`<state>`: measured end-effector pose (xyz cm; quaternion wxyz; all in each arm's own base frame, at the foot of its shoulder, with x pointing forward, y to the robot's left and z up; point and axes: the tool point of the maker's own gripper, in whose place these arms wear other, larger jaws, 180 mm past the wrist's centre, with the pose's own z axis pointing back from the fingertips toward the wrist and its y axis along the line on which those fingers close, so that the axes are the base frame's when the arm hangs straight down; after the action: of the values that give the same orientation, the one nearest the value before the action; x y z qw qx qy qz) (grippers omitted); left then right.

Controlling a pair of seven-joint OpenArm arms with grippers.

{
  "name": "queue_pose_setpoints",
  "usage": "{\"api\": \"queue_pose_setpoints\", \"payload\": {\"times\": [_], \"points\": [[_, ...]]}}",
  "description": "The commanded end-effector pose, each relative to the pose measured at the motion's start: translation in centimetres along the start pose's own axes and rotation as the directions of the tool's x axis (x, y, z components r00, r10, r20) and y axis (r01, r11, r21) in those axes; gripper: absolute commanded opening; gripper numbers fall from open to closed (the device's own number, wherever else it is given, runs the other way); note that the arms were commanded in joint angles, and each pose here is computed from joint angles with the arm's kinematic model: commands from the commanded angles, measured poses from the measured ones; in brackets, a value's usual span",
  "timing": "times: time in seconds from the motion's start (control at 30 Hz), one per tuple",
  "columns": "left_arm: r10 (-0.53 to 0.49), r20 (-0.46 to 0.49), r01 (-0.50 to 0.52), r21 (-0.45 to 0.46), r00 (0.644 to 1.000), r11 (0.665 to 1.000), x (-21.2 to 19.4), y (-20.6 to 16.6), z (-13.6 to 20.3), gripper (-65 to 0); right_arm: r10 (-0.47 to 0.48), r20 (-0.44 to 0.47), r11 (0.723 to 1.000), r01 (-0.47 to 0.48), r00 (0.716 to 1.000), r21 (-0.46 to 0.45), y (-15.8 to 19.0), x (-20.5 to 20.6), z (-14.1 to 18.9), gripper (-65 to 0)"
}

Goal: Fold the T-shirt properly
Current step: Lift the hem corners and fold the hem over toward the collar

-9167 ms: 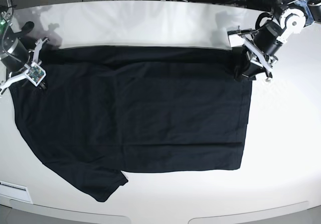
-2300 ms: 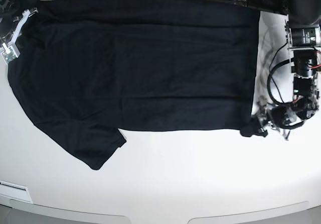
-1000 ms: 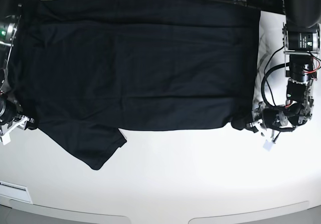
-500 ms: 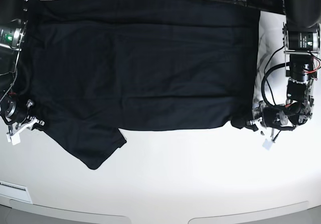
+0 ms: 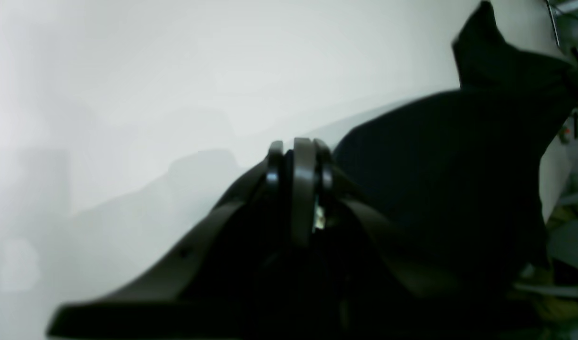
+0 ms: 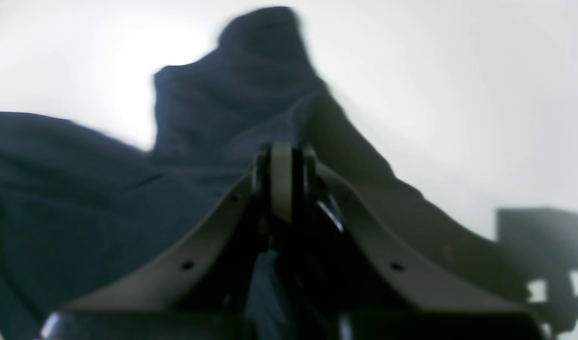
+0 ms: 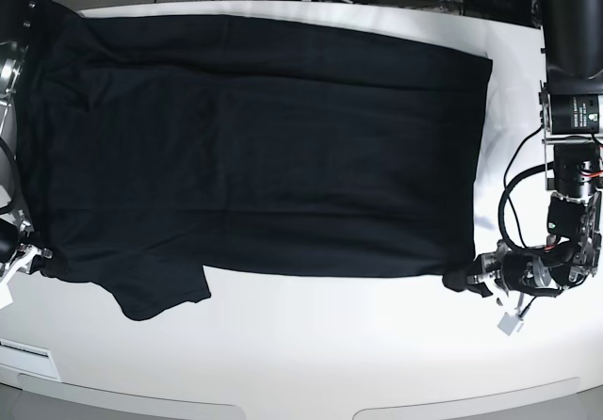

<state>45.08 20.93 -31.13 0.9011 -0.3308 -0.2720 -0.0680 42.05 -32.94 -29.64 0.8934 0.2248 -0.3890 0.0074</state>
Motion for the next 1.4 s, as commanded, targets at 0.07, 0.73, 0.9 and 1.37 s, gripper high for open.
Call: {"api": "queue_pose_setpoints", "payload": {"times": [0.07,0.73,0.9,1.37], "points": [[-0.027,0.015,0.028,-0.061,1.000,0.998,1.4,-1.4,1.1,-65.0,0.039,0.039,0.999,-0.039,0.998,-0.006,-0.2,2.2,2.2,-65.0],[0.020,-0.084,-0.031,-0.134,0.996,0.990,-2.8,-0.5,4.0,-65.0,0.239,-0.244,0.962,-0.264,0.940,-0.075,-1.1,-6.1,6.6,-65.0],[0.036,-0.049,-0.044,-0.169,0.998,0.985,-2.1,-1.1,4.3,-65.0,0.229,-0.296,0.963,-0.261,0.927,-0.073,-1.3,-7.2,6.9,-65.0],[0.071,-0.134,-0.089,-0.133,0.988,0.987,-3.8,-0.7,3.4,-65.0,0.208,-0.359,0.966,-0.250,0.910,-0.073,-1.8,-9.5,7.2,-65.0]]}}
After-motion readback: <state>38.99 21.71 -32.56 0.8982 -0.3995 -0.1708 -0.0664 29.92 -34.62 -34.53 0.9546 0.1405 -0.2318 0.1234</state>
